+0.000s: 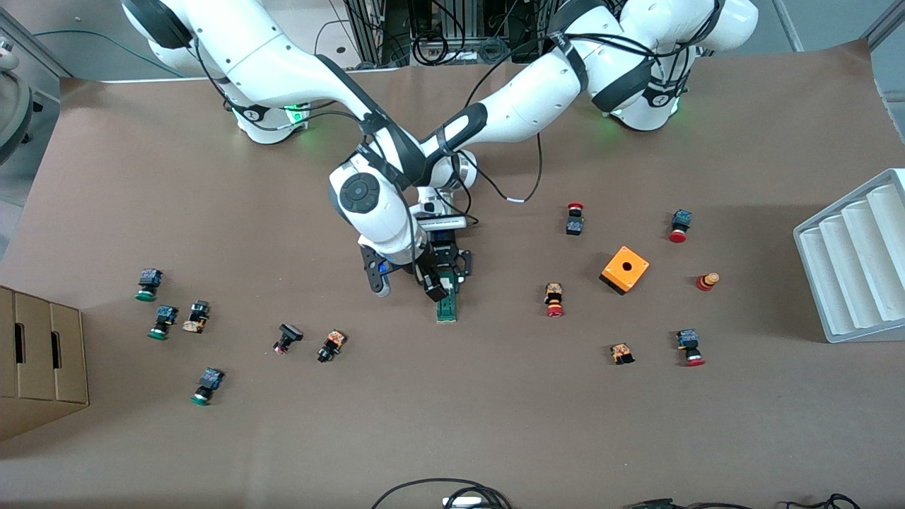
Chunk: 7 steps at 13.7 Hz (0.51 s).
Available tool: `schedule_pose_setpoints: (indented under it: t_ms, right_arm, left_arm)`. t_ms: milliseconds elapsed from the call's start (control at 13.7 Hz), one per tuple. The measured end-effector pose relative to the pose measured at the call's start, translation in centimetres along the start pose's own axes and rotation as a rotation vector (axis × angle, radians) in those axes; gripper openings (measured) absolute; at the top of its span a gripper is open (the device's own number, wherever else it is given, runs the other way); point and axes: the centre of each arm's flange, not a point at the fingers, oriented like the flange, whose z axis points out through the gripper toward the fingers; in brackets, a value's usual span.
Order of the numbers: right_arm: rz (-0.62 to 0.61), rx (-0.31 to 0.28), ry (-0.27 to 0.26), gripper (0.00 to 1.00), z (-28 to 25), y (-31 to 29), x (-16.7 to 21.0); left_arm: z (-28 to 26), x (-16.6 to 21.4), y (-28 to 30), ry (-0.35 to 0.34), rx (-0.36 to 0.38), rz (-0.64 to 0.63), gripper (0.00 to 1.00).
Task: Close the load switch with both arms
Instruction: 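Grasp the white lever of the switch with the right gripper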
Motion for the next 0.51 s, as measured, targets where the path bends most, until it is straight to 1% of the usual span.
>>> schedule_pose_setpoints:
  t_ms: [73, 219, 292, 364, 510]
  right_arm:
    - [0.006, -0.005, 0.001, 0.77, 0.6, 0.4, -0.5]
    - [0.015, -0.008, 0.009, 0.76, 1.8, 1.1, -1.1]
    - [0.018, -0.006, 0.013, 0.71, 2.2, 1.2, -1.2]
    - [0.020, -0.005, 0.015, 0.71, 2.5, 1.3, -1.2]
    - [0.022, -0.004, 0.017, 0.57, 2.6, 1.3, -1.1]
  left_arm:
    - [0.0, 0.0, 0.0, 0.000, 0.000, 0.000, 0.51]
    - [0.0, 0.0, 0.0, 0.000, 0.000, 0.000, 0.51]
    - [0.0, 0.0, 0.0, 0.000, 0.000, 0.000, 0.51]
    - [0.0, 0.0, 0.0, 0.000, 0.000, 0.000, 0.51]
    - [0.0, 0.0, 0.0, 0.000, 0.000, 0.000, 0.51]
